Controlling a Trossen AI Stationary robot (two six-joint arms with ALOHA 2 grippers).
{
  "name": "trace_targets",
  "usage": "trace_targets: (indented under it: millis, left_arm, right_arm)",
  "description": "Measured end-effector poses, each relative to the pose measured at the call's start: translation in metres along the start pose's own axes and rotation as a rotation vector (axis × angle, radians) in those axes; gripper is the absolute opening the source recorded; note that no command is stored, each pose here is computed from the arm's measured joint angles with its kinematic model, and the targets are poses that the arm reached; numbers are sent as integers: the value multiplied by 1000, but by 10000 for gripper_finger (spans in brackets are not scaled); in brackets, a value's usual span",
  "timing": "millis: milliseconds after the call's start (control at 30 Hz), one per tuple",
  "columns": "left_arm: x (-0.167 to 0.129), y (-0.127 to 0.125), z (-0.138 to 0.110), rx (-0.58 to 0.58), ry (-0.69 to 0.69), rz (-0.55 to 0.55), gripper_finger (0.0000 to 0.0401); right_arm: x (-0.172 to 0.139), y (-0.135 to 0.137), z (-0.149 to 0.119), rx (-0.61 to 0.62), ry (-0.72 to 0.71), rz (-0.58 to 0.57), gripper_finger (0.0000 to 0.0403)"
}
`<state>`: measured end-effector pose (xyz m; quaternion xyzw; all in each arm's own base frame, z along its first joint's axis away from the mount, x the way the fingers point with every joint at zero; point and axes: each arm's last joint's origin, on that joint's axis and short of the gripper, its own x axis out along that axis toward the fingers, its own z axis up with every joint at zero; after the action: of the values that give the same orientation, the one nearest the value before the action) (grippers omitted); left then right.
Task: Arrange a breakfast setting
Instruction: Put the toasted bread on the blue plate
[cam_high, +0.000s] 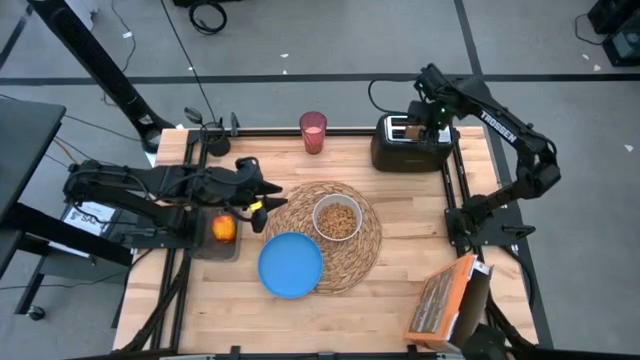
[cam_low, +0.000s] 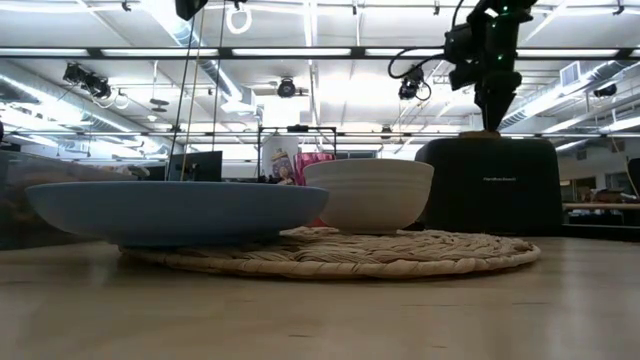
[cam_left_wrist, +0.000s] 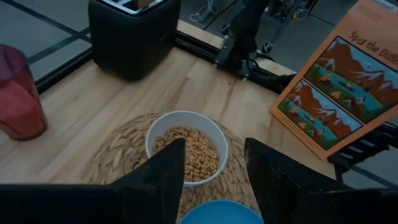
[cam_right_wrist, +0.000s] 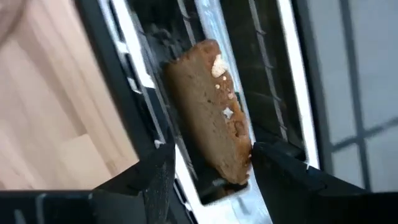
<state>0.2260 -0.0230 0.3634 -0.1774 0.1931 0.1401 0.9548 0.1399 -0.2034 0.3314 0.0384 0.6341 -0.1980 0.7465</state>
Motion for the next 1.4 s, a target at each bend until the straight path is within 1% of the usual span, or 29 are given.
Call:
trace_targets:
  millis: [233, 333, 467, 600, 667, 800, 967, 1067, 1300, 1400]
  left_arm:
    - [-1, -3, -1, -3, 5, -13, 172]
    - [-1, -3, -1, -3, 5, -12, 172]
    - [-1, -2, -1, 5, 5, -11, 172]
    - [-1, -2, -1, 4, 5, -9, 172]
    - [-1, -2, -1, 5, 5, -9, 172]
    - [-1, -2, -1, 3, 4, -9, 172]
    - [-1, -2, -1, 3, 4, -9, 172]
    - [-1, -2, -1, 3, 4, -9, 172]
    - [-1, -2, -1, 2, 4, -9, 172]
    - [-1, -2, -1, 3, 4, -9, 172]
  right_arm:
    - [-3, 5, -2, -29, -71, 122, 216]
    - [-6, 6, -3, -78, -76, 113, 216]
    - [-6, 2, -1, -130, -73, 41, 216]
    - [-2, -4, 5, -130, -75, -28, 216]
    - [2, -5, 7, -131, -67, -20, 216]
    - [12, -6, 9, -135, -34, 38, 216]
    - [13, -3, 8, -134, -33, 89, 213]
    - [10, -1, 5, -137, -37, 104, 199]
    - [6, 0, 4, -156, -48, 96, 139]
    - [6, 0, 4, -185, -54, 97, 122]
